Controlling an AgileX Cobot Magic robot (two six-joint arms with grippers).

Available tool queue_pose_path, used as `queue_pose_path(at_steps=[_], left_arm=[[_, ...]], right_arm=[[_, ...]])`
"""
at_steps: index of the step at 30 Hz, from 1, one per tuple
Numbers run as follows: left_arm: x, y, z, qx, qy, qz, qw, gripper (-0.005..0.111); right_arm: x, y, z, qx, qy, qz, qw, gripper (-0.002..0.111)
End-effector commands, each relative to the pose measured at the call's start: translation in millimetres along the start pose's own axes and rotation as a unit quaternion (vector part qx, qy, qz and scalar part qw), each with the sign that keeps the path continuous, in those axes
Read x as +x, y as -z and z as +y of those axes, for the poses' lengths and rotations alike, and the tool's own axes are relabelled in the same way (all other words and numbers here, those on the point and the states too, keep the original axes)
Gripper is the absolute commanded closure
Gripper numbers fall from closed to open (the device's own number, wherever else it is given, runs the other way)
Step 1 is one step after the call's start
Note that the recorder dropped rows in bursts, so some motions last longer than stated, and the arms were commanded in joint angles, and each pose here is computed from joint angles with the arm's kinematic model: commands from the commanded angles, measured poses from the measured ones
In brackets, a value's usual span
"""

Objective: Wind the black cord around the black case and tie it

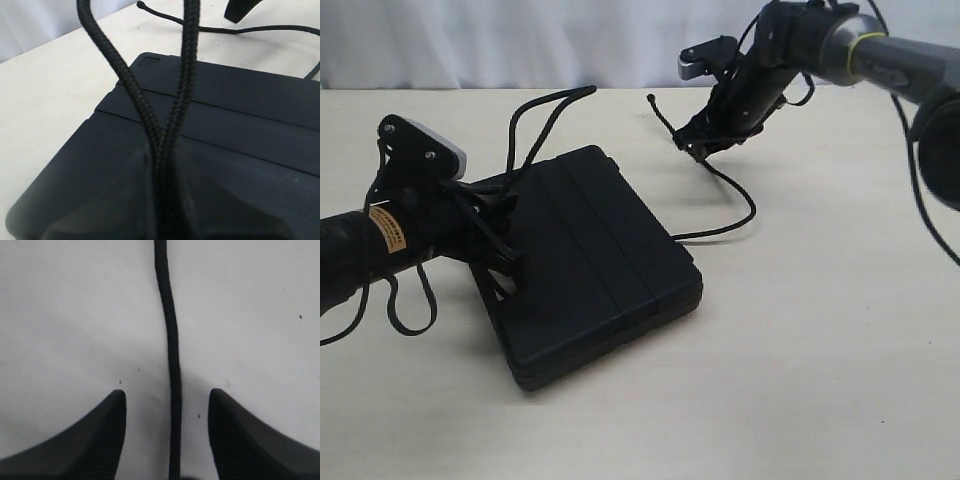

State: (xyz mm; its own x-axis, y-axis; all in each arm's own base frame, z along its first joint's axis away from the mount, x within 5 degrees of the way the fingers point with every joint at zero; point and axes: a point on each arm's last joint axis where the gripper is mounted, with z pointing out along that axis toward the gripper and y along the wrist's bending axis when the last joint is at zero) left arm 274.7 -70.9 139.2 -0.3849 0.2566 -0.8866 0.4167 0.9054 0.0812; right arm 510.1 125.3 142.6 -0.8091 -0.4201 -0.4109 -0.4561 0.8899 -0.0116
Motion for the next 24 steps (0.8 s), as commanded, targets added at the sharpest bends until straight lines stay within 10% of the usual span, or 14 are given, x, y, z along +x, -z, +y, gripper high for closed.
queue_pose_path(at_steps=[1,6,9,24], left_arm=[[0.4,0.0,0.7,-0.001,-0.006,0.0,1.0,0.107],[0.4,0.0,0.7,-0.001,-0.006,0.0,1.0,0.107],[-0.1,0.0,0.7,-0.001,-0.008,-0.003,1.0,0.107],[0.6,0.0,-1.2,0.009,-0.033,0.001,0.999,0.107]], right_arm=[[-7.2,-23.1,-1.9,-0.012,-0.013,-0.008,1.0,0.06],[-3.1,-45.8,-3.2,-0.013,-0.006,-0.001,1.0,0.066],[1.0,-50.1,-3.3,-0.013,0.002,0.013,1.0,0.103],[16.5,28.2,18.0,-0.081,0.059,0.025,0.995,0.104]])
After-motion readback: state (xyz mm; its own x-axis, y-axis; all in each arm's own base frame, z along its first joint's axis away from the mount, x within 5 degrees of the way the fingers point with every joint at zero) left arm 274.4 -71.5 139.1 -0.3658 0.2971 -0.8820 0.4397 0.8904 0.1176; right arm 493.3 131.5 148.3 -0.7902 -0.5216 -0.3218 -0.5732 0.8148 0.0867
